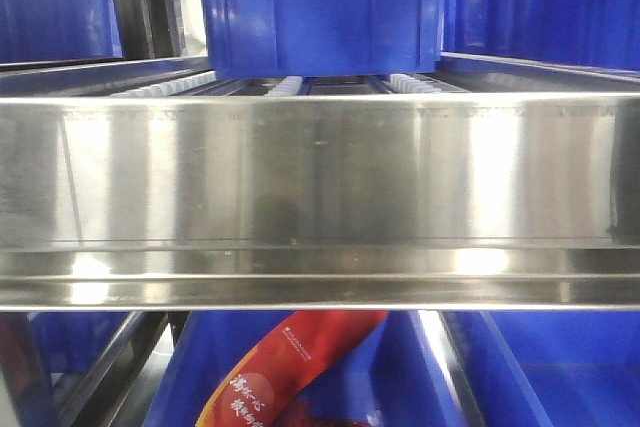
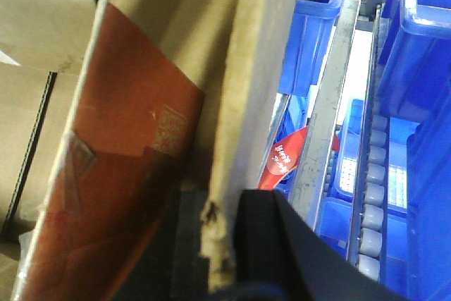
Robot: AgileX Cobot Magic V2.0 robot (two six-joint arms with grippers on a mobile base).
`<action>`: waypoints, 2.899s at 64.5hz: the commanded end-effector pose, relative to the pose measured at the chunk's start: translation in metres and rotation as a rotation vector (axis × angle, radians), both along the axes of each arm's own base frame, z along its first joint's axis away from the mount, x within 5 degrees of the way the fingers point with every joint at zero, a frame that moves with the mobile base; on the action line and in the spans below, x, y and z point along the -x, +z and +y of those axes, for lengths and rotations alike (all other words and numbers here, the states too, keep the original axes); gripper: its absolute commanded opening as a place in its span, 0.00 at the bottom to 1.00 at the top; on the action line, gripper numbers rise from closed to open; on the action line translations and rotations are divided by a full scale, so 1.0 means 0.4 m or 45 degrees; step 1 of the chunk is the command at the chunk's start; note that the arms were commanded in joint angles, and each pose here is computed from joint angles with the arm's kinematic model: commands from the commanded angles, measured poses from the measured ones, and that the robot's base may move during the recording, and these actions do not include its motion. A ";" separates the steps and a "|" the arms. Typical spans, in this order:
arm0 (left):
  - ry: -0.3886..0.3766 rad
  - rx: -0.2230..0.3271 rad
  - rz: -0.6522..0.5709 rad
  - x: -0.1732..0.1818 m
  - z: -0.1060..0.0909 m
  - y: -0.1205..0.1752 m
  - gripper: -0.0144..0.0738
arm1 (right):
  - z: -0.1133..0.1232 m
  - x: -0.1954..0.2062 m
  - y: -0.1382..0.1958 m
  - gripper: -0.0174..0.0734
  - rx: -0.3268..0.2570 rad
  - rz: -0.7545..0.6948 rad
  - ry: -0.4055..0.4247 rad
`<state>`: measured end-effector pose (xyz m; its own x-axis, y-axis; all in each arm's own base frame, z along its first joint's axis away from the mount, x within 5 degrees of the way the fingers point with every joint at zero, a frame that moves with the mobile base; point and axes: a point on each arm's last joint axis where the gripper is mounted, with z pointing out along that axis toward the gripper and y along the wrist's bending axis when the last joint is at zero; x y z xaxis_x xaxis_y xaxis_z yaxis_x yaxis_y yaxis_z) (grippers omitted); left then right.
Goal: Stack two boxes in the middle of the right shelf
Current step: 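Raise the held boxes above the middle steel shelf, then lower the boxes onto the middle shelf and open both grippers, then withdraw both grippers from the placed boxes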
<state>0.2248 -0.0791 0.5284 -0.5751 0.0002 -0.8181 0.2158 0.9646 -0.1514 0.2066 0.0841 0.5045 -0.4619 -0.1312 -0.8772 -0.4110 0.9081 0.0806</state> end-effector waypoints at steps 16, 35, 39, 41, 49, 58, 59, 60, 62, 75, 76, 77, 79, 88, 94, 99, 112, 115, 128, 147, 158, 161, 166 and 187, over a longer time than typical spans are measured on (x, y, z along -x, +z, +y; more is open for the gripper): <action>-0.016 0.046 -0.112 0.001 -0.004 0.026 0.04 | -0.010 0.007 0.025 0.02 -0.010 -0.101 -0.017; 0.063 -0.151 0.087 -0.137 -0.029 -0.083 0.04 | 0.026 -0.095 -0.085 0.02 0.074 0.130 -0.011; 0.071 -0.189 0.116 -0.162 -0.035 -0.106 0.04 | 0.035 -0.121 -0.115 0.02 0.099 0.196 -0.007; 0.073 -0.202 0.134 -0.173 -0.037 -0.118 0.04 | 0.040 -0.134 -0.128 0.02 0.107 0.226 -0.005; 0.070 -0.231 0.192 -0.206 -0.049 -0.157 0.04 | 0.058 -0.183 -0.177 0.02 0.133 0.315 -0.001; 0.065 -0.256 0.249 -0.226 -0.056 -0.193 0.04 | 0.069 -0.214 -0.210 0.04 0.150 0.364 -0.001; 0.065 -0.259 0.257 -0.228 -0.057 -0.198 0.04 | 0.069 -0.216 -0.212 0.05 0.151 0.368 -0.001; 0.064 -0.260 0.261 -0.229 -0.057 -0.201 0.04 | 0.070 -0.219 -0.214 0.06 0.153 0.371 -0.001; 0.063 -0.266 0.276 -0.233 -0.058 -0.210 0.04 | 0.071 -0.222 -0.218 0.10 0.152 0.378 -0.003; 0.061 -0.279 0.307 -0.236 -0.060 -0.230 0.40 | 0.073 -0.227 -0.221 0.57 0.140 0.380 -0.013; 0.061 -0.278 0.305 -0.234 -0.059 -0.228 0.44 | 0.073 -0.227 -0.221 0.60 0.140 0.380 -0.014; 0.061 -0.278 0.305 -0.234 -0.059 -0.228 0.48 | 0.073 -0.227 -0.221 0.64 0.140 0.380 -0.014; 0.062 -0.277 0.302 -0.233 -0.058 -0.226 0.58 | 0.072 -0.225 -0.217 0.70 0.138 0.374 -0.014; 0.063 -0.268 0.280 -0.219 -0.053 -0.211 0.86 | 0.067 -0.212 -0.197 0.81 0.120 0.328 -0.016; 0.064 -0.255 0.254 -0.201 -0.047 -0.192 0.77 | 0.061 -0.194 -0.169 0.79 0.092 0.258 -0.022; 0.063 -0.235 0.219 -0.177 -0.040 -0.168 0.71 | 0.052 -0.171 -0.136 0.75 0.061 0.178 -0.026; 0.070 -0.186 0.095 -0.089 -0.008 -0.091 0.54 | 0.018 -0.073 -0.048 0.49 -0.001 0.008 -0.029; 0.072 -0.175 0.066 -0.066 0.001 -0.075 0.48 | 0.010 -0.050 -0.034 0.39 -0.008 -0.014 -0.028; 0.069 -0.140 -0.055 0.025 0.034 -0.061 0.15 | -0.016 0.023 -0.021 0.01 -0.007 -0.041 -0.026; 0.030 -0.075 -0.334 0.154 0.075 -0.158 0.04 | -0.056 0.104 -0.142 0.02 0.056 -0.168 -0.046; 0.000 -0.037 -0.479 0.228 0.096 -0.265 0.04 | -0.076 0.154 -0.247 0.02 0.024 -0.278 -0.065; -0.008 -0.028 -0.508 0.247 0.102 -0.300 0.04 | -0.081 0.165 -0.284 0.02 0.029 -0.321 -0.065; -0.023 -0.017 -0.544 0.272 0.108 -0.364 0.04 | -0.088 0.182 -0.332 0.02 0.039 -0.378 -0.064; -0.062 0.027 -0.680 0.320 0.116 -0.507 0.04 | -0.103 0.211 -0.479 0.02 0.020 -0.526 -0.094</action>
<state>0.0984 -0.0318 0.3246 -0.1427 0.0088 -0.9897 0.2979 0.9540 -0.0345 0.1224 0.0437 0.3139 -0.1505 -0.1351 -0.9793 -0.3517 0.9331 -0.0747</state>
